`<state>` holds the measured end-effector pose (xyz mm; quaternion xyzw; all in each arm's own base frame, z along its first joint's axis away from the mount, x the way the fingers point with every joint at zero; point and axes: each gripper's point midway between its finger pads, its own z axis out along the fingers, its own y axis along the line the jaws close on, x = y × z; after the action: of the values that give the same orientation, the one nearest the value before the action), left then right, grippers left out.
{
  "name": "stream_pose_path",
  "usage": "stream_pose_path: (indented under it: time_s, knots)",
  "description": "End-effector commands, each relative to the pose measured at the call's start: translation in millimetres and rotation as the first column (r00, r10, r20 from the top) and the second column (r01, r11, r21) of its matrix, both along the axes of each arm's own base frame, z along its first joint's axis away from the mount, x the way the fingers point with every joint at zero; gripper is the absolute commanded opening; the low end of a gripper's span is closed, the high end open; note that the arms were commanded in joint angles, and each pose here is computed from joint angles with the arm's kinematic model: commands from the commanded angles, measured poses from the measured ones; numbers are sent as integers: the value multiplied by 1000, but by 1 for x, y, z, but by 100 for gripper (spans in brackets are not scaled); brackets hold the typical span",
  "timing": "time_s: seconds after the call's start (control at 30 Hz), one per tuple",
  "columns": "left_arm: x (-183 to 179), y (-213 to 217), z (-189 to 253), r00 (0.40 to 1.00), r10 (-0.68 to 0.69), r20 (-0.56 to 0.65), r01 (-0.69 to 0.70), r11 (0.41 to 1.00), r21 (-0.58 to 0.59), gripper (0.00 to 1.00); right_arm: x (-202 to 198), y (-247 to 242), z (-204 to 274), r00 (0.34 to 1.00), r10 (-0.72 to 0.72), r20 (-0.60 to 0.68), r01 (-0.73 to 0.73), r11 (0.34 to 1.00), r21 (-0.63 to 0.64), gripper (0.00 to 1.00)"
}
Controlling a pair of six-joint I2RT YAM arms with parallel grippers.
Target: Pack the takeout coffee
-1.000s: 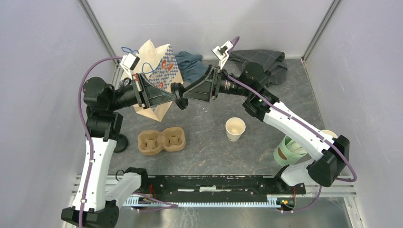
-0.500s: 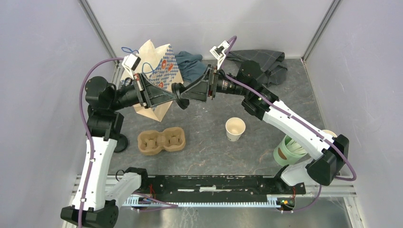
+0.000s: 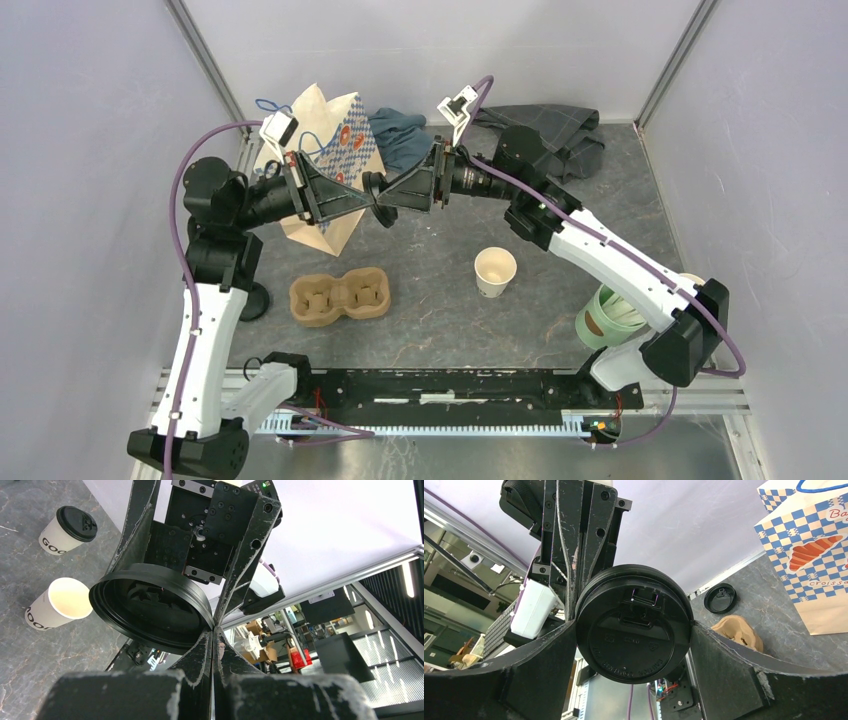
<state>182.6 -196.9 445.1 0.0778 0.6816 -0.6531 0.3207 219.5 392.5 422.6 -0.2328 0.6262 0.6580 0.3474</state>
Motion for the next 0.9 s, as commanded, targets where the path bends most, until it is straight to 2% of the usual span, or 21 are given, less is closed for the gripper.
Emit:
stream_pose_path:
  time_s: [0.0, 0.33, 0.37, 0.5, 0.6, 0.67, 0.7, 0.77, 0.8, 0.87]
  knots:
    - [-5, -1, 7, 999, -11, 48, 11, 1000, 4, 2, -4, 1, 22, 999, -1, 44, -1, 999, 44, 85]
    - [1, -1, -1, 1000, 9, 10, -9, 1000, 14, 4, -4, -1, 20, 999, -8, 34, 6, 999, 45, 78]
    - [1, -1, -2, 1000, 9, 9, -9, 1000, 20, 9, -5, -2, 20, 999, -11, 33, 10, 999, 43, 78]
    - [2, 2, -4, 998, 46, 30, -47, 998, 33, 47, 1, -12, 12, 999, -52, 14, 51, 998, 27, 78]
    - [3, 5, -12, 996, 85, 38, -87, 994, 66, 66, 10, -32, -14, 994, -109, 8, 109, 993, -49, 78]
    - [6, 8, -22, 992, 127, 25, -129, 986, 105, 74, 18, -53, -48, 985, -169, 36, 172, 969, -178, 78]
    - [8, 10, -29, 989, 149, 13, -150, 980, 130, 78, 23, -68, -70, 975, -213, 68, 223, 935, -275, 78]
    - [12, 16, -45, 980, 199, -13, -193, 963, 187, 86, 31, -105, -119, 944, -288, 161, 330, 804, -495, 79]
    - [14, 18, -54, 975, 222, -27, -211, 952, 220, 91, 33, -123, -140, 933, -285, 220, 360, 726, -586, 79]
    - [17, 25, -75, 962, 264, -69, -233, 928, 291, 94, 34, -165, -180, 911, -286, 296, 408, 535, -740, 79]
